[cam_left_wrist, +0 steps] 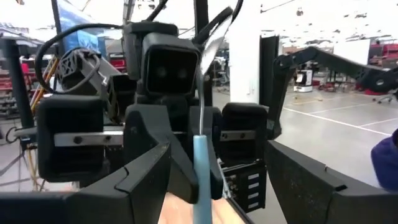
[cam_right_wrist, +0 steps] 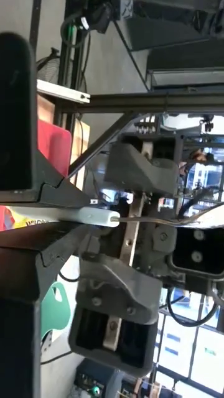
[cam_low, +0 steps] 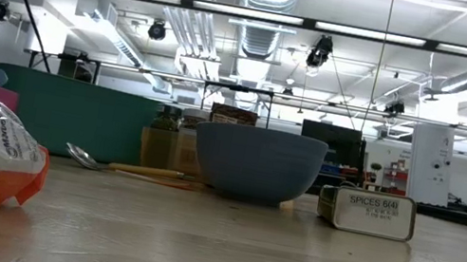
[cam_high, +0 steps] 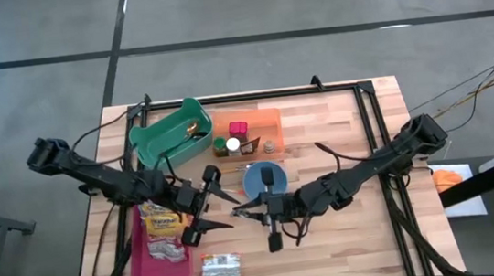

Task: Pick & Place Food Item
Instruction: Put the blue spoon into the green bin

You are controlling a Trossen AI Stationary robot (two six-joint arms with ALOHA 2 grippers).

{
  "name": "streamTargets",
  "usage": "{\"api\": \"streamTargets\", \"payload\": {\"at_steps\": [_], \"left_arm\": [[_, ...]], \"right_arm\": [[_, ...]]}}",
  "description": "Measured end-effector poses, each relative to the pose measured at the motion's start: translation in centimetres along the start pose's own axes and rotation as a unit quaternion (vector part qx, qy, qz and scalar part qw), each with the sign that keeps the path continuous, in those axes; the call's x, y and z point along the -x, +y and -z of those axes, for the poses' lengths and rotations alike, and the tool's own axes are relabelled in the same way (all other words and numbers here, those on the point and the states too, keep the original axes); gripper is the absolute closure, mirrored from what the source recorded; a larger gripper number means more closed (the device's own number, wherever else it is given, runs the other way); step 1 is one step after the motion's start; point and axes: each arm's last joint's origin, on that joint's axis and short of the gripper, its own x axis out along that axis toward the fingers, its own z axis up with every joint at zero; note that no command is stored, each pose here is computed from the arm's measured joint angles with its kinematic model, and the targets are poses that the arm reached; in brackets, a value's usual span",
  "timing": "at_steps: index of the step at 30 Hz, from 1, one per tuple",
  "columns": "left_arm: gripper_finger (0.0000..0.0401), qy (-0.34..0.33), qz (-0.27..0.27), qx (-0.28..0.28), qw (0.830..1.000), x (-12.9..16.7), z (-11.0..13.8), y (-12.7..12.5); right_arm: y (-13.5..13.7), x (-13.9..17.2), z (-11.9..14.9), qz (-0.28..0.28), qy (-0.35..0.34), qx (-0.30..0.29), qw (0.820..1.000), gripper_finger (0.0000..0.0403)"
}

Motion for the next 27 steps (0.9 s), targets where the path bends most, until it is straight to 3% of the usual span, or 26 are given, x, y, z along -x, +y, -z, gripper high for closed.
{"api": "streamTargets", "payload": {"at_steps": [12,17,24,27], "left_arm": [[0.0159,0.029,-0.017,0.001,0.999,-2.0,-0.9,0.2],[0.0225,0.041,-0.018,0.002,0.999,-2.0,-0.9,0.2],[0.0367,0.042,-0.017,0.004,0.999,-2.0,-0.8,0.2],[0.0388,0.041,-0.024,0.014,0.999,-2.0,-0.8,0.2]], "right_arm": [[-0.1,0.0,0.2,0.000,0.003,-0.003,1.000,0.0383],[0.0,0.0,0.3,-0.003,0.010,0.000,1.000,0.0383],[-0.1,0.0,0.4,-0.003,0.014,0.002,1.000,0.0383],[0.0,0.0,0.4,-0.002,0.014,0.006,1.000,0.0383]]}}
